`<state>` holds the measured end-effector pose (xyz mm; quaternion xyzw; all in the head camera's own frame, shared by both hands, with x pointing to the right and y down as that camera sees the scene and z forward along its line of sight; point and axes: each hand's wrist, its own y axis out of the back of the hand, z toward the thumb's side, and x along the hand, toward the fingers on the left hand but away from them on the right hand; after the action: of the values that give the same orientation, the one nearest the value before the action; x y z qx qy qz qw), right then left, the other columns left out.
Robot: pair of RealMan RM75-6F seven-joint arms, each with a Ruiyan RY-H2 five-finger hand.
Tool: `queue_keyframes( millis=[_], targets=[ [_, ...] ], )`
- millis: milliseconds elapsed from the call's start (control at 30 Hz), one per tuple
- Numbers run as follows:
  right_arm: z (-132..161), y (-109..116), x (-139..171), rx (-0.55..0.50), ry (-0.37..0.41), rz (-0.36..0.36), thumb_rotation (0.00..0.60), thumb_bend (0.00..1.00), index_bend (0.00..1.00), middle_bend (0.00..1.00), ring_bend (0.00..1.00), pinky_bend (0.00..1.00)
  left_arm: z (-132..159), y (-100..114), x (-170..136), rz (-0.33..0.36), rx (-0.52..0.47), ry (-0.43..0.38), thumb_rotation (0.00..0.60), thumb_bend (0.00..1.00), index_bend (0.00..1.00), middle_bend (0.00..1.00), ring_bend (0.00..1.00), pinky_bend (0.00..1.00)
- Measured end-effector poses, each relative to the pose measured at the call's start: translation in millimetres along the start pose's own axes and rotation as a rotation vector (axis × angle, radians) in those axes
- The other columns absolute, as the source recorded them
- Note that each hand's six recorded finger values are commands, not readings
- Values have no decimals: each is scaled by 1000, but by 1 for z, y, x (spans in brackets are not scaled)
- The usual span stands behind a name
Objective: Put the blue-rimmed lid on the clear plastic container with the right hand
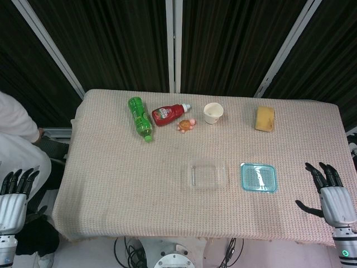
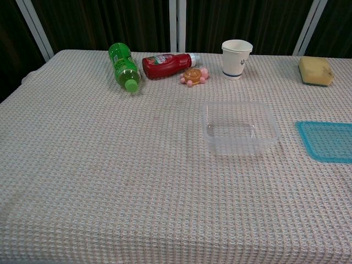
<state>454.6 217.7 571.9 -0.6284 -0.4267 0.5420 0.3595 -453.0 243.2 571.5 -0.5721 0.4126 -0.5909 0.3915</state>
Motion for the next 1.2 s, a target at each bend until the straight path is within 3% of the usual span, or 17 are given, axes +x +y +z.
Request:
queue_keyframes(
  millis=[333,633,867,1200],
  targets=[
    [11,-6,-8,-16,6,55,600,17,22,183,22,51,1,-3,7,-16,7,5,600,0,117,77,0,0],
    [18,-46,-19,-25,-42,275,600,0,0,60,0,0,3,-8,5,-32,-2,-3,600,0,117,77,0,0],
    [22,-87,-54,-28,-81,437,600,0,0,49,0,0,2,-14,7,-49,-12,-7,600,0,118,77,0,0],
    [34,-110,-93,23,-56,469,600,0,0,58,0,0,1,-17,11,-65,-7,-9,600,0,117,77,0,0]
  ],
)
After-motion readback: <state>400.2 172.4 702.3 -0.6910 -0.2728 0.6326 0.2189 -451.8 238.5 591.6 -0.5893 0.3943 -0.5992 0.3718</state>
